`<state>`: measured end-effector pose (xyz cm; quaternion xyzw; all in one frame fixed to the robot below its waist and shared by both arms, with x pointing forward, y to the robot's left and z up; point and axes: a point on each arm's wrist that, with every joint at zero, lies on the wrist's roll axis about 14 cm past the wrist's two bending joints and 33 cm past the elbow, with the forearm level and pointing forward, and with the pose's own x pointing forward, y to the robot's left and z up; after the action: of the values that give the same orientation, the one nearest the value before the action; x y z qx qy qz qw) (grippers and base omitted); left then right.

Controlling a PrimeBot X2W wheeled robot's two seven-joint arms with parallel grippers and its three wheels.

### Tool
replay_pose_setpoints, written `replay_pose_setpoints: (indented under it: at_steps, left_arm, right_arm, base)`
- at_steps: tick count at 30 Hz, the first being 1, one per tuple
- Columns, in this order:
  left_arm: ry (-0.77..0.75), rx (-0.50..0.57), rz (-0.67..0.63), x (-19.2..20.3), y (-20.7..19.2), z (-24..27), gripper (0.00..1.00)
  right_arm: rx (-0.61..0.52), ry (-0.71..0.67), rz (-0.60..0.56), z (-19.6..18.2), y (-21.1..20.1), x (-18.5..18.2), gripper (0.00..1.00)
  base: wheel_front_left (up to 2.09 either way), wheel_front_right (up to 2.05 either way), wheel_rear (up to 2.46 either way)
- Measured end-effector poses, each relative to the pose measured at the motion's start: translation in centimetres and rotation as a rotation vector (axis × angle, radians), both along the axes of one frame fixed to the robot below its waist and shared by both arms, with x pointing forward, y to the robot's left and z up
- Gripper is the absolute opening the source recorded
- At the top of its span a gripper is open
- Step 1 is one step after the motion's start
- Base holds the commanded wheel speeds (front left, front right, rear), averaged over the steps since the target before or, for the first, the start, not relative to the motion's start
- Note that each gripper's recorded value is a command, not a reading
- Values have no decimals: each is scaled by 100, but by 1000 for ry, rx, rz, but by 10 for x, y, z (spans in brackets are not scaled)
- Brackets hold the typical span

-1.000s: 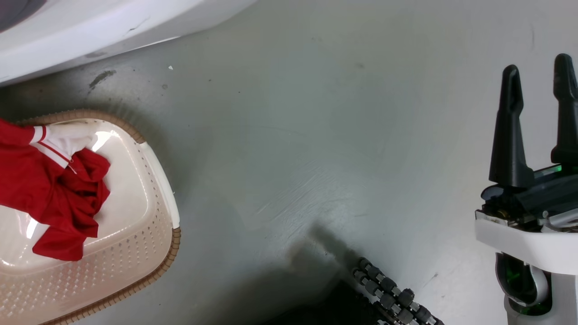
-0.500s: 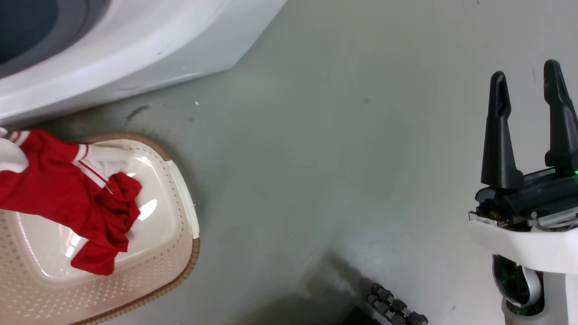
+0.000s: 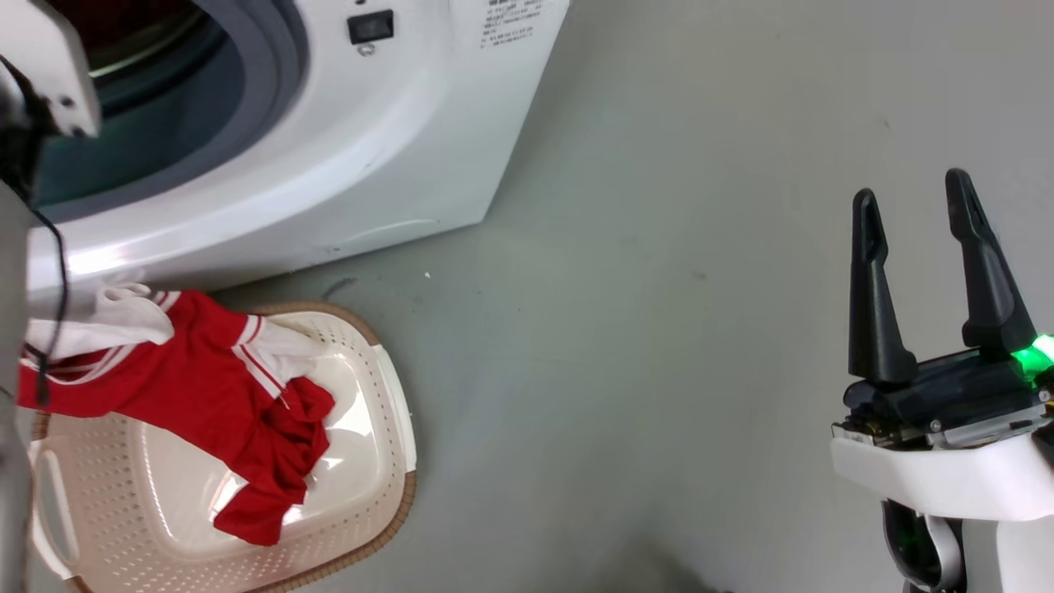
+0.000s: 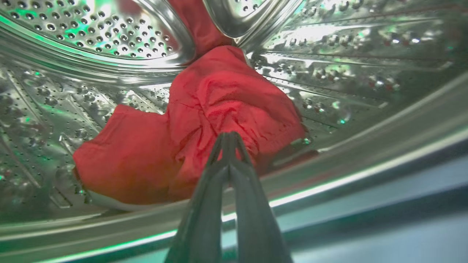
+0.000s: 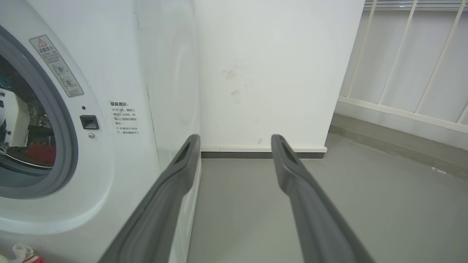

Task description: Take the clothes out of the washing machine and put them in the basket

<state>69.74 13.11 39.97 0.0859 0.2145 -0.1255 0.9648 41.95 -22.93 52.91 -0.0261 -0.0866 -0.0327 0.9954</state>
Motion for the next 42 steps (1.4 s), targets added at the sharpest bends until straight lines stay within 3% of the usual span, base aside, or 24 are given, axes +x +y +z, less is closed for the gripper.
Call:
replay_pose_setpoints:
  at_steps: [6, 7, 8, 14, 25, 36, 42]
  left_arm:
    - [-12, 15, 6, -17, 12, 13, 0]
    - [-14, 15, 5, -17, 12, 15, 20]
    - [-7, 23, -2, -17, 11, 14, 100]
    - [9, 39, -17, 1, 3, 16, 100]
    - [245, 74, 21, 43, -3, -31, 100]
    - [555, 134, 58, 48, -7, -99, 100]
    - [591, 163, 49, 49, -13, -123, 100]
  right_arm:
    - [4, -31, 28, 11, 10, -5, 100]
    - [5, -33, 30, 12, 10, -5, 100]
    - [5, -33, 30, 12, 11, -5, 100]
    - [8, -9, 21, 3, 8, -1, 100]
    - [26, 72, -22, -31, -8, 13, 100]
    - [21, 144, -69, -58, -24, 19, 100]
    - [12, 170, -86, -67, -30, 20, 100]
  base:
    - [0, 0, 0]
    - [0, 0, 0]
    - [0, 0, 0]
    - [0, 0, 0]
    - [0, 0, 0]
    - [0, 0, 0]
    - [0, 0, 0]
